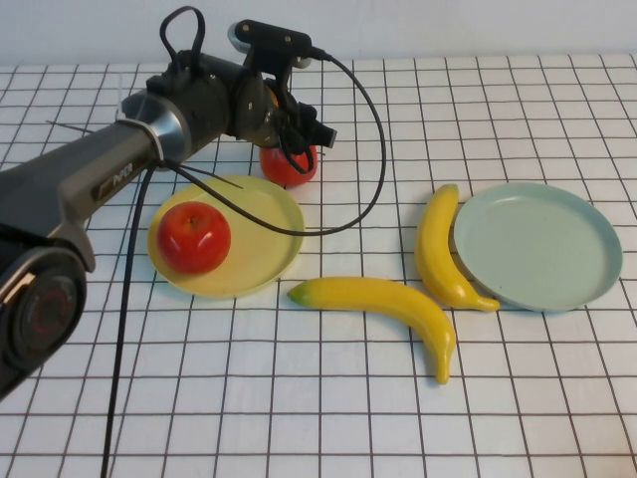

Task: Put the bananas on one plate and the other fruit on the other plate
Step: Put one type of fruit in the left plate

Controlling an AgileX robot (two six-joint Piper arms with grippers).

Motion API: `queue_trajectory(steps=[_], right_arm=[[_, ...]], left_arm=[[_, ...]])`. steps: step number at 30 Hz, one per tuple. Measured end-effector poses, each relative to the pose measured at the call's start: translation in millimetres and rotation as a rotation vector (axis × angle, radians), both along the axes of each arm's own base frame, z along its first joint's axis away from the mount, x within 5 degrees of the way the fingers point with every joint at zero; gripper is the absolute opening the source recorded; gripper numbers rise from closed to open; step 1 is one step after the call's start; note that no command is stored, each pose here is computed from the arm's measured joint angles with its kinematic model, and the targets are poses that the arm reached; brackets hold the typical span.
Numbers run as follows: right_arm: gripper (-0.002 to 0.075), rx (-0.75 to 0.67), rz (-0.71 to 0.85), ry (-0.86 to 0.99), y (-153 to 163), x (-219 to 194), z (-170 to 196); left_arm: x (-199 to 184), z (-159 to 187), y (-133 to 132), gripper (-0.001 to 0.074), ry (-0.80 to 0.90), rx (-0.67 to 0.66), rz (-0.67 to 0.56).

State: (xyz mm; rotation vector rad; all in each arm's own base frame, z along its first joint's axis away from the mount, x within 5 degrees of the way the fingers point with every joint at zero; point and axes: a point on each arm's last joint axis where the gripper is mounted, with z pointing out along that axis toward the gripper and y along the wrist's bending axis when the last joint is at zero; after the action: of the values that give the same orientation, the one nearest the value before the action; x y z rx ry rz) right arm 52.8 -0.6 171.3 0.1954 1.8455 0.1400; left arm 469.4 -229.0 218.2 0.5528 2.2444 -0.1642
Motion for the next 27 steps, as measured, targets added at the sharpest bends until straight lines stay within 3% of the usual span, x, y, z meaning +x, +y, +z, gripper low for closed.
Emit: queue_trajectory(steps=[9, 11, 15, 17, 27], right_arm=[[-0.0016, 0.000, 0.000, 0.000, 0, 0, 0], [-0.0016, 0.000, 0.000, 0.000, 0, 0, 0], [-0.0016, 0.000, 0.000, 0.000, 0, 0, 0], [-0.0016, 0.000, 0.000, 0.000, 0, 0, 0], [-0.0016, 0.000, 0.000, 0.000, 0, 0, 0]], left_arm=[[-9, 12, 3, 0.0305, 0.048, 0.004, 0.002], [-11, 14, 4, 0.0370, 0.061, 0.010, 0.004], [-14, 22, 6, 0.0613, 0.059, 0.017, 0.002], [-15, 24, 6, 0.0656, 0.057, 0.017, 0.001], [-12, 20, -1, 0.0668, 0.020, -0.005, -0.009]])
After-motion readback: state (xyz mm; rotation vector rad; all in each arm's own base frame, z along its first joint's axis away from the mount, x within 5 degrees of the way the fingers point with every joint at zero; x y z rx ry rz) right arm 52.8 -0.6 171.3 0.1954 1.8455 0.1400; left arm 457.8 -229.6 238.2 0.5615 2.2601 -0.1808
